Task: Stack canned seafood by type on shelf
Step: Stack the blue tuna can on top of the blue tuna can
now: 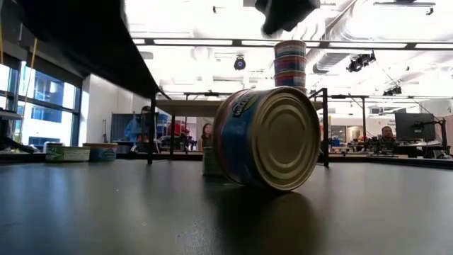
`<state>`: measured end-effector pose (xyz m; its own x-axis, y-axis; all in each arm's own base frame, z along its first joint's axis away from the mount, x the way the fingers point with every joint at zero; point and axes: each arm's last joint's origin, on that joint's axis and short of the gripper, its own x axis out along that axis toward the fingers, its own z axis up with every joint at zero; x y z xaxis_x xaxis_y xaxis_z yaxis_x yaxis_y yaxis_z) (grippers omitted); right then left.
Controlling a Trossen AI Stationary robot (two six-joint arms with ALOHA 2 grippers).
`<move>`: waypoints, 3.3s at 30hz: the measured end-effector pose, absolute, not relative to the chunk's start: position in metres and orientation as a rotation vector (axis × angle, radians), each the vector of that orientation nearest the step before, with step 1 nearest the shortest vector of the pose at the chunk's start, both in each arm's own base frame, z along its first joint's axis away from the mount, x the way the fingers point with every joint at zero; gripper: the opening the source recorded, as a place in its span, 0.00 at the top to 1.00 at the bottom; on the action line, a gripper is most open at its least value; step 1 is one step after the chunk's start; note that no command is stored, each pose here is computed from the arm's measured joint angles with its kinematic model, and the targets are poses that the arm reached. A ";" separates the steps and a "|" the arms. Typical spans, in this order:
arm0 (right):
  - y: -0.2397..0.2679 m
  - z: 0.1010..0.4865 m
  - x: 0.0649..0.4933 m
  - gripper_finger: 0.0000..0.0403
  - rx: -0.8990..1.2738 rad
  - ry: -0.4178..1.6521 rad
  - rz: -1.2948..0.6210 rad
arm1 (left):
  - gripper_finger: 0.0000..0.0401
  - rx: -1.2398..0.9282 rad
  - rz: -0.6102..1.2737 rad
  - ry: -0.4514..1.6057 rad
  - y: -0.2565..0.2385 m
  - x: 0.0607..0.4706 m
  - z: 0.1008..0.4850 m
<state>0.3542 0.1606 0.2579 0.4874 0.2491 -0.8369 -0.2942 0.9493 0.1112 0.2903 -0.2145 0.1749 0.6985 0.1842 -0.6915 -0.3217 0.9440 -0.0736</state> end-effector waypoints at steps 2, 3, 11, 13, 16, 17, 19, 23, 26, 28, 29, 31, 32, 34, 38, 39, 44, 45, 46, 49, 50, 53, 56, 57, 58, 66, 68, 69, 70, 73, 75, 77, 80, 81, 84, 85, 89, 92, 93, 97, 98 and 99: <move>0.163 0.250 0.360 0.32 -0.170 1.084 0.352 | 1.00 -0.280 0.274 0.692 -0.225 0.288 0.178; 0.164 0.246 0.363 0.27 -0.220 1.114 0.359 | 1.00 -0.312 0.263 0.665 -0.230 0.287 0.180; 0.165 0.222 0.390 0.16 -0.356 1.223 0.410 | 1.00 -0.413 0.285 0.593 -0.243 0.278 0.183; 0.164 0.218 0.392 0.16 -0.365 1.231 0.415 | 1.00 -0.411 0.292 0.597 -0.242 0.278 0.183; 0.162 0.208 0.394 0.16 -0.382 1.265 0.407 | 1.00 -0.371 0.295 0.617 -0.239 0.274 0.187; 0.162 0.206 0.394 0.17 -0.380 1.274 0.404 | 1.00 -0.349 0.295 0.624 -0.236 0.272 0.191; 0.162 0.206 0.394 0.19 -0.366 1.276 0.393 | 1.00 -0.302 0.310 0.640 -0.229 0.266 0.201; 0.162 0.207 0.394 0.31 -0.362 1.275 0.391 | 1.00 -0.203 0.383 0.655 -0.205 0.251 0.225; 0.163 0.207 0.393 0.46 -0.361 1.273 0.384 | 1.00 -0.162 0.439 0.627 -0.187 0.238 0.247; 0.163 0.207 0.394 0.55 -0.345 1.272 0.371 | 1.00 -0.150 0.471 0.594 -0.175 0.231 0.261; 0.163 0.208 0.394 0.59 -0.339 1.274 0.367 | 1.00 -0.150 0.487 0.574 -0.170 0.228 0.268; 0.164 0.214 0.395 0.58 -0.332 1.276 0.362 | 1.00 -0.145 0.519 0.532 -0.159 0.220 0.280; 0.164 0.219 0.395 0.58 -0.335 1.279 0.360 | 1.00 -0.146 0.535 0.506 -0.154 0.217 0.286; 0.163 0.237 0.397 0.58 -0.364 1.266 0.321 | 1.00 -0.137 0.568 0.458 -0.146 0.211 0.296; 0.148 0.287 0.398 0.58 -0.505 1.226 0.170 | 1.00 -0.119 0.624 0.390 -0.132 0.200 0.310; 0.142 0.301 0.399 0.58 -0.542 1.201 0.118 | 1.00 -0.115 0.634 0.386 -0.129 0.199 0.311; 0.096 0.362 0.397 0.58 -0.666 1.117 -0.212 | 1.00 -0.112 0.659 0.413 -0.120 0.200 0.312; 0.084 0.372 0.394 0.58 -0.682 1.113 -0.288 | 1.00 -0.118 0.656 0.426 -0.120 0.201 0.311; 0.072 0.380 0.391 0.58 -0.700 1.104 -0.374 | 1.00 -0.125 0.652 0.438 -0.119 0.202 0.310; 0.036 0.400 0.366 0.58 -0.699 1.098 -0.559 | 1.00 -0.137 0.633 0.482 -0.120 0.205 0.306; 0.026 0.408 0.356 0.58 -0.678 1.097 -0.609 | 1.00 -0.138 0.629 0.488 -0.121 0.206 0.306; 0.001 0.429 0.331 0.58 -0.627 1.071 -0.757 | 1.00 -0.132 0.625 0.488 -0.123 0.205 0.305; -0.012 0.450 0.315 0.58 -0.669 1.012 -0.841 | 1.00 -0.118 0.641 0.461 -0.123 0.205 0.306; -0.015 0.457 0.308 0.58 -0.690 0.996 -0.874 | 1.00 -0.115 0.646 0.455 -0.123 0.205 0.306; -0.018 0.462 0.303 0.58 -0.706 0.995 -0.892 | 1.00 -0.108 0.648 0.454 -0.122 0.205 0.306; -0.048 0.468 0.284 0.58 -0.760 1.117 -0.934 | 1.00 -0.091 0.694 0.392 -0.120 0.206 0.308; -0.056 0.466 0.285 0.58 -0.771 1.148 -0.950 | 1.00 -0.091 0.703 0.372 -0.121 0.206 0.309; -0.060 0.464 0.286 0.58 -0.764 1.161 -0.946 | 1.00 -0.091 0.704 0.370 -0.121 0.206 0.309; -0.063 0.462 0.288 0.58 -0.750 1.174 -0.927 | 1.00 -0.091 0.704 0.370 -0.121 0.206 0.309; -0.071 0.454 0.295 0.58 -0.720 1.209 -0.895 | 1.00 -0.091 0.704 0.369 -0.121 0.206 0.309; -0.076 0.451 0.299 0.58 -0.723 1.229 -0.895 | 1.00 -0.091 0.704 0.369 -0.121 0.206 0.309; -0.081 0.447 0.302 0.58 -0.730 1.258 -0.893 | 1.00 -0.090 0.704 0.369 -0.121 0.206 0.309; -0.089 0.441 0.307 0.58 -0.728 1.288 -0.900 | 1.00 -0.090 0.704 0.370 -0.121 0.206 0.309; -0.090 0.439 0.308 0.58 -0.728 1.294 -0.901 | 1.00 -0.090 0.704 0.370 -0.121 0.206 0.309; -0.092 0.438 0.309 0.58 -0.708 1.295 -0.889 | 1.00 -0.090 0.702 0.370 -0.121 0.206 0.309; -0.092 0.437 0.309 0.58 -0.691 1.291 -0.880 | 1.00 -0.090 0.701 0.370 -0.121 0.206 0.309; -0.093 0.438 0.309 0.56 -0.674 1.272 -0.928 | 1.00 -0.092 0.696 0.376 -0.122 0.206 0.308; -0.091 0.440 0.307 0.56 -0.688 1.261 -0.952 | 1.00 -0.091 0.695 0.377 -0.122 0.206 0.308; -0.090 0.441 0.307 0.57 -0.684 1.259 -0.946 | 1.00 -0.085 0.693 0.380 -0.122 0.206 0.308; -0.087 0.440 0.308 0.57 -0.641 1.243 -0.903 | 1.00 -0.060 0.688 0.390 -0.121 0.206 0.308; -0.087 0.439 0.308 0.56 -0.630 1.238 -0.903 | 1.00 -0.060 0.688 0.390 -0.121 0.206 0.308; -0.087 0.439 0.308 0.56 -0.623 1.234 -0.906 | 1.00 -0.060 0.688 0.390 -0.121 0.206 0.308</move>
<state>0.3085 -0.0869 0.4394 0.0720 -0.8510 -0.5202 0.2418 0.5209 -0.8187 0.2056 -0.1215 0.3083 0.7034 0.6071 -0.3697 -0.6292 0.7737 0.0736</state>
